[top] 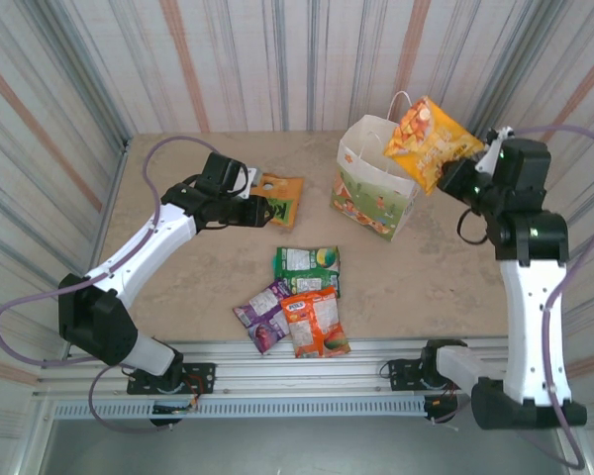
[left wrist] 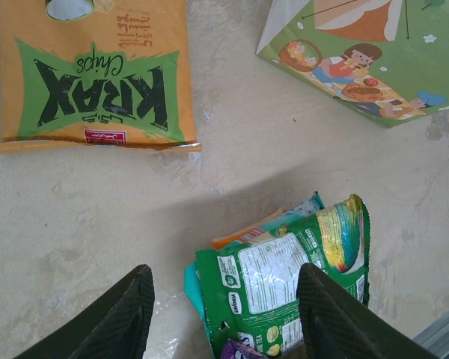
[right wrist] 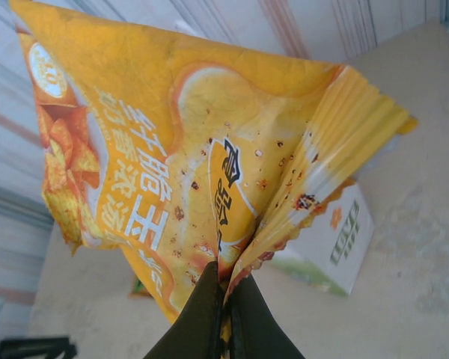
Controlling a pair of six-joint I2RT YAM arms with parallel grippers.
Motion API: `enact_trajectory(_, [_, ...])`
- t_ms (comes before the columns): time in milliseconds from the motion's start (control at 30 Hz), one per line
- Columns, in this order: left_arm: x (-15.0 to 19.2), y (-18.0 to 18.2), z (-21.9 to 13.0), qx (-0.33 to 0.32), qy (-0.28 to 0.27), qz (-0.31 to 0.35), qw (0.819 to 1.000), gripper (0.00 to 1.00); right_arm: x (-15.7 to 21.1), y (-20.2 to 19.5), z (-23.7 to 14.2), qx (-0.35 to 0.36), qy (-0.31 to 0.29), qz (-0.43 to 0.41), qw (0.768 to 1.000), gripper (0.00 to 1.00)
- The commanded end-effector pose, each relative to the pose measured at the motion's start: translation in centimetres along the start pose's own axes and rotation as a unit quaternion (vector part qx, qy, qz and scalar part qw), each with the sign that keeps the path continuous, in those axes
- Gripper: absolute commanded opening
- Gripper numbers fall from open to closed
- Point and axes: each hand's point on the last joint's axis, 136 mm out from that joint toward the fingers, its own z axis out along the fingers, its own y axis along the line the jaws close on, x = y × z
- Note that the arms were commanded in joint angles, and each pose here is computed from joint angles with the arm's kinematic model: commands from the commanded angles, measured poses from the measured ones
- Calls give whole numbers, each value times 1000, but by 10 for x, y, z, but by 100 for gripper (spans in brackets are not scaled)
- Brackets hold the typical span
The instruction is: Place the snacks into the paper bag
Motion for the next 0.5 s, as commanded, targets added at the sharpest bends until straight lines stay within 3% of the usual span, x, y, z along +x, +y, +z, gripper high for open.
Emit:
enact_trajectory(0, [-8,-5,-11,-2,-17,7,1000,55,-40,8,23,-1,-57,-34,998,0])
enact_trajectory(233, [-12,-3,-11,-11,-19,8,1000,55,-67,3,86,20,-59,-78,995,0])
enact_trajectory(467, [-15,-1,-5,-19,-10,10,1000,55,-44,-9,142,14,-1,-98,995,0])
